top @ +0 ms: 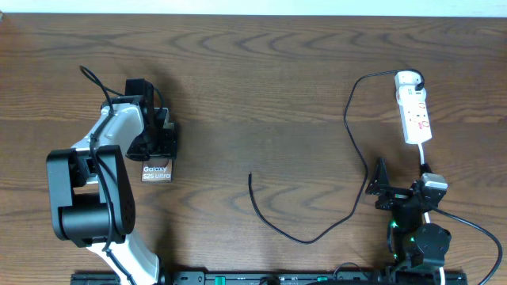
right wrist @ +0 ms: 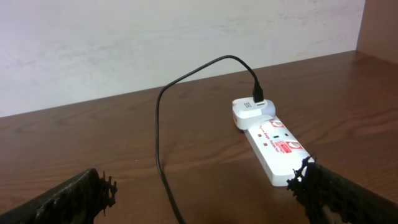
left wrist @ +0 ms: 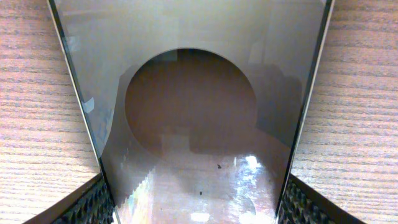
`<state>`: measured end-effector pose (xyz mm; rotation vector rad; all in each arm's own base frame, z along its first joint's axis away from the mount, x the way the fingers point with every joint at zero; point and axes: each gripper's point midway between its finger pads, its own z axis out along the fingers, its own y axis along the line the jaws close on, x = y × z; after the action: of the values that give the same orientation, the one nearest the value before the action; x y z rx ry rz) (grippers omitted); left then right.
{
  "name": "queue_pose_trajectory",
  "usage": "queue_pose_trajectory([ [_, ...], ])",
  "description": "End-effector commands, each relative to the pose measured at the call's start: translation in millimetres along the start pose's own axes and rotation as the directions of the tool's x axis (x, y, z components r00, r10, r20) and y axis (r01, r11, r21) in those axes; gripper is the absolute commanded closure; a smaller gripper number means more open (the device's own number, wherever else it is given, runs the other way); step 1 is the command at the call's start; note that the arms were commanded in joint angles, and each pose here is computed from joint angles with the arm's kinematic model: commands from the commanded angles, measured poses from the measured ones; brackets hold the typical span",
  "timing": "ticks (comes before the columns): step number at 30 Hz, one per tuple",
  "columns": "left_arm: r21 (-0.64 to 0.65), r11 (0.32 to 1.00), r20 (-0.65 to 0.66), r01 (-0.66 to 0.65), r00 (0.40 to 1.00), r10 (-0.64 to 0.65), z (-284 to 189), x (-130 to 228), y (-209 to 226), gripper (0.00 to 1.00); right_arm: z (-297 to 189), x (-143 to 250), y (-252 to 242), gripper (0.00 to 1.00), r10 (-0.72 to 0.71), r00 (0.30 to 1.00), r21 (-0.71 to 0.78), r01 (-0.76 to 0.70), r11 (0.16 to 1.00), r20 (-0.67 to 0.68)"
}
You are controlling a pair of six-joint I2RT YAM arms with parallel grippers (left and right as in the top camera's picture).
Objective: Plug charger to phone and switch on socket
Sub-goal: 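Lower the left gripper and grasp the phone by its long edges, then lift the phone with the left gripper and tilt it upright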
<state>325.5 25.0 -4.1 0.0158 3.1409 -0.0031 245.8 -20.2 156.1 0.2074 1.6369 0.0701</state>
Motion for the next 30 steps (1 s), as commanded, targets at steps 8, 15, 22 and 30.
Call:
queue_pose_trajectory([
  [8, 0.008, 1.000, -0.058, 0.001, 0.998, -0.001, 15, 16, -1, 0.86, 0, 1, -2, 0.01, -0.012, 1.000, 0.009, 0.012, 1.000, -0.001],
  [15, 0.010, 1.000, 0.017, 0.001, 1.000, -0.001, -1, -3, -1, 0.92, 0, 1, -2, 0.01, -0.012, 1.000, 0.009, 0.012, 1.000, -0.001],
  [22, 0.174, 0.984, 0.251, -0.042, 0.968, -0.003, -71, -52, -29, 0.93, 0, 1, -2, 0.01, -0.012, 1.000, 0.009, 0.012, 1.000, -0.001],
  [30, 0.408, 0.912, 0.468, -0.046, 0.868, -0.166, -183, -61, -66, 0.92, 0, 1, -2, 0.01, -0.012, 1.000, 0.009, 0.012, 1.000, -0.001],
])
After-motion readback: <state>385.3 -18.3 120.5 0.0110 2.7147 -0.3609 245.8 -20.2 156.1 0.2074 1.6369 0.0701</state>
